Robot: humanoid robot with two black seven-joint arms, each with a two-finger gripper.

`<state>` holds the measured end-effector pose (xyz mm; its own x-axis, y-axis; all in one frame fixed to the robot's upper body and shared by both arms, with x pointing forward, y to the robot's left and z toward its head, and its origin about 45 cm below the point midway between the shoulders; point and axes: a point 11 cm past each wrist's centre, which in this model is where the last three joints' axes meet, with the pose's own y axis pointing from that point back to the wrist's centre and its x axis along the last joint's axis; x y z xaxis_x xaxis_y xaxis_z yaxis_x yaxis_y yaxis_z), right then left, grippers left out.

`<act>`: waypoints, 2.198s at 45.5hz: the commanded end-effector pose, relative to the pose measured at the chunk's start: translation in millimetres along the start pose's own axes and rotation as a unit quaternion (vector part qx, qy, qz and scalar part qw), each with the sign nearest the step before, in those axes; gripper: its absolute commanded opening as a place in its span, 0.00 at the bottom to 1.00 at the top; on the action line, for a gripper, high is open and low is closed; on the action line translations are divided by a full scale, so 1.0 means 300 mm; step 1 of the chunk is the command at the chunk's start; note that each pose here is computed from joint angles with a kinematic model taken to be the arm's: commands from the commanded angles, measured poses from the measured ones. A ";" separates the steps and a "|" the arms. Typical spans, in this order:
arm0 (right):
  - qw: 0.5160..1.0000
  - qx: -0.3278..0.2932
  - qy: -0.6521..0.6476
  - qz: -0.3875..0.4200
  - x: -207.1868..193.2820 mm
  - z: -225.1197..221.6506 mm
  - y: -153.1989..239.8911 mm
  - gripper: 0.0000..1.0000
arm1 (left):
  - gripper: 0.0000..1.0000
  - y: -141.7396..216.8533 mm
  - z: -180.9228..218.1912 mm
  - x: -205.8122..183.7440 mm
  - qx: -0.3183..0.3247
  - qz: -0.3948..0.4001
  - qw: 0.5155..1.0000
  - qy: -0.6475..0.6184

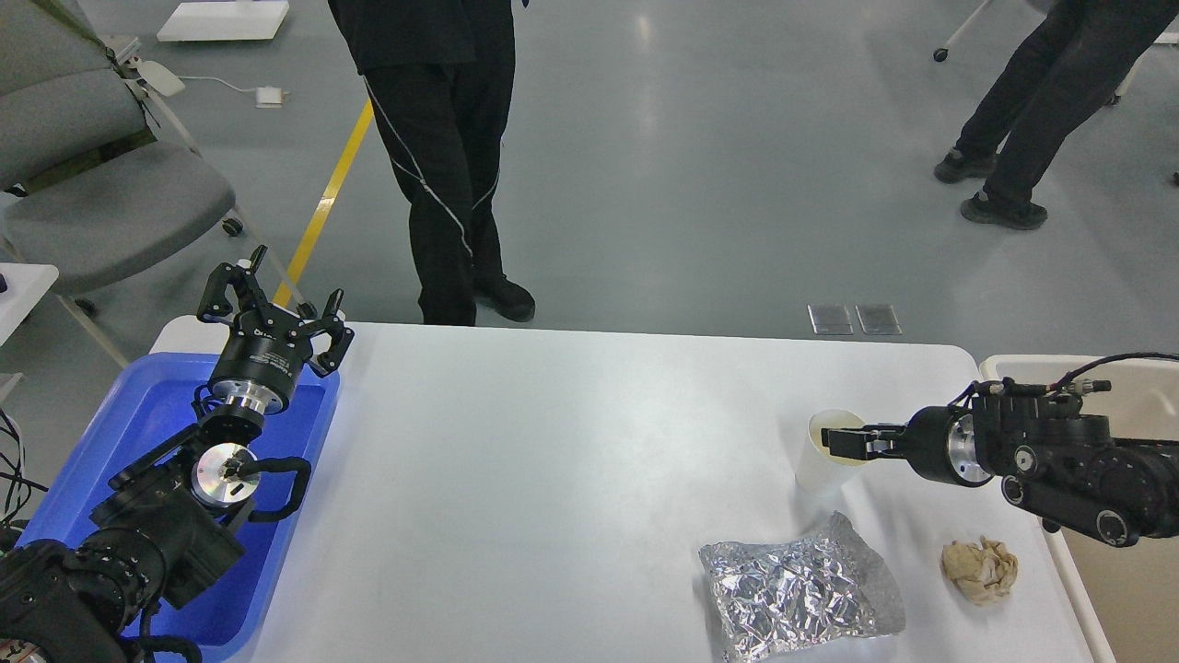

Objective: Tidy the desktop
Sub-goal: 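Close the right gripper on the white paper cup, then lift the cup with the right gripper and carry it into the white bin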

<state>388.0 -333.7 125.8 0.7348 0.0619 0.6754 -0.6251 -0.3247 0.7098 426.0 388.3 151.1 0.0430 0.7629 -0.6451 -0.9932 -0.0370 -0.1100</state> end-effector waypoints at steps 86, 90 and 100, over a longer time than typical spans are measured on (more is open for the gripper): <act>0.998 -0.038 0.006 0.044 0.560 0.110 0.562 0.00 | 1.00 0.000 0.000 0.000 0.000 0.000 1.000 0.000; 0.996 -0.067 -0.025 0.052 0.519 0.218 0.623 0.00 | 1.00 0.000 0.000 0.000 0.000 0.000 1.000 0.000; 0.984 -0.137 -0.090 0.075 0.400 0.448 0.716 0.00 | 1.00 0.000 0.000 0.000 -0.001 0.000 1.000 0.000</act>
<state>403.6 -446.4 343.9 0.6765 -0.0125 0.7364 -0.7234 -0.1989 0.6612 425.9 388.4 151.0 0.0427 0.7629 -0.6452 -0.9933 -0.0372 -0.1098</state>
